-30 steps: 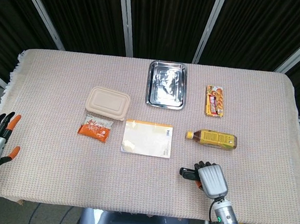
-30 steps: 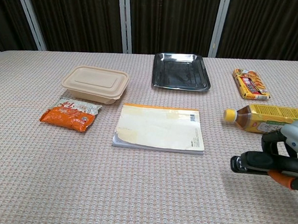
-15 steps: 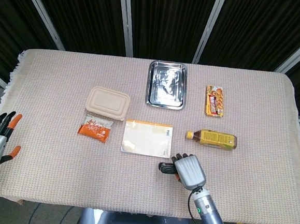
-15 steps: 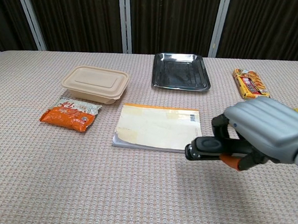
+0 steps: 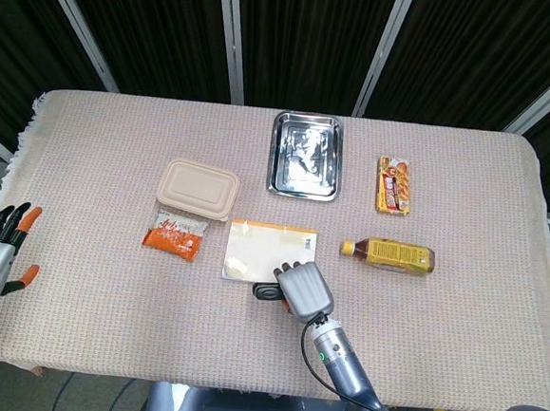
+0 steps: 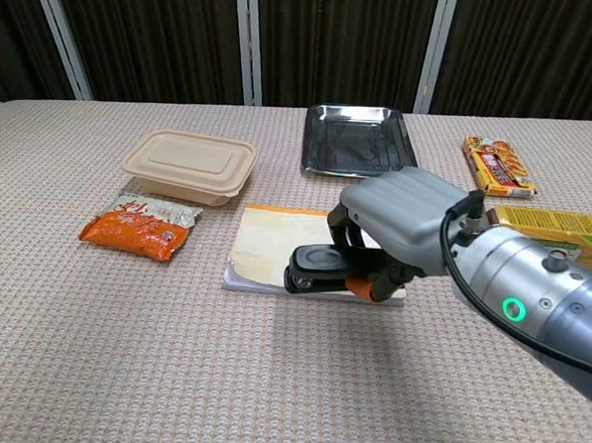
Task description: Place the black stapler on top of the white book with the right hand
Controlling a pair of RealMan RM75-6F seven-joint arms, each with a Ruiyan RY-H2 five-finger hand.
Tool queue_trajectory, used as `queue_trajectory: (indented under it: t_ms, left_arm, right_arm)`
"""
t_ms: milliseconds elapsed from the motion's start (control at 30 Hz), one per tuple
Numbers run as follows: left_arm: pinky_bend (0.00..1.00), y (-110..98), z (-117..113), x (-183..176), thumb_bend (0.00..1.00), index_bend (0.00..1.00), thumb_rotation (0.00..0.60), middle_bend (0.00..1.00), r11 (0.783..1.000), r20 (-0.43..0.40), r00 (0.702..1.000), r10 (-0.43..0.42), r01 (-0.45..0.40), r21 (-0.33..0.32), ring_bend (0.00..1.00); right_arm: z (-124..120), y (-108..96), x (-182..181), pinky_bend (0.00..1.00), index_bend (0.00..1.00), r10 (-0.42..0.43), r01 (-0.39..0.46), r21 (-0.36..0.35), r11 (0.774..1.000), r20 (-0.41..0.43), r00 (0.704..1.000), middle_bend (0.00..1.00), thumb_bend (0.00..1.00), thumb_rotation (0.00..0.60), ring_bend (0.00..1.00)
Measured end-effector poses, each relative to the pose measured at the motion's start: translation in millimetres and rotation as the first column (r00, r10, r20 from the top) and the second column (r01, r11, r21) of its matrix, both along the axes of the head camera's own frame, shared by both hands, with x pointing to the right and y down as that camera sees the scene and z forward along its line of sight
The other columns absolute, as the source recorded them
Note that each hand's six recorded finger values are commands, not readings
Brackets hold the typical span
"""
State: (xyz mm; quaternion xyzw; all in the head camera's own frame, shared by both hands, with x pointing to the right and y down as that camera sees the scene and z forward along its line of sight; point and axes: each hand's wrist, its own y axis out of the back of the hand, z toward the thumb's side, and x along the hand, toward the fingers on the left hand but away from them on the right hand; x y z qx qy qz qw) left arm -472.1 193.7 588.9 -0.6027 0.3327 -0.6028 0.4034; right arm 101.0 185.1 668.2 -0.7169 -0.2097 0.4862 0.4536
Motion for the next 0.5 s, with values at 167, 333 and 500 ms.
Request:
queue_trajectory:
  t_ms: [167, 333, 500]
  left_arm:
    - [0.1, 0, 5, 2, 0.31, 0.0, 0.6, 0.0, 1.0, 0.007, 1.0, 0.007, -0.007, -0.022, 0.0]
    - [0.1, -2, 6, 0, 0.31, 0.0, 0.6, 0.0, 1.0, 0.005, 1.0, -0.004, 0.004, -0.022, 0.0]
    - [0.1, -4, 7, -3, 0.31, 0.0, 0.6, 0.0, 1.0, 0.007, 1.0, -0.016, 0.017, -0.026, 0.0]
  right_arm:
    - [7, -16, -11, 0.73, 0.68, 0.009, -0.009, -0.009, 1.0, -0.008, 1.0, 0.52, 0.43, 0.6, 0.58]
    - [12, -31, -21, 0.73, 0.68, 0.011, -0.011, -0.015, 1.0, -0.013, 1.0, 0.52, 0.42, 0.6, 0.58]
    - [19, -44, -32, 0.73, 0.68, 0.001, -0.001, -0.023, 1.0, -0.015, 1.0, 0.52, 0.43, 0.6, 0.58]
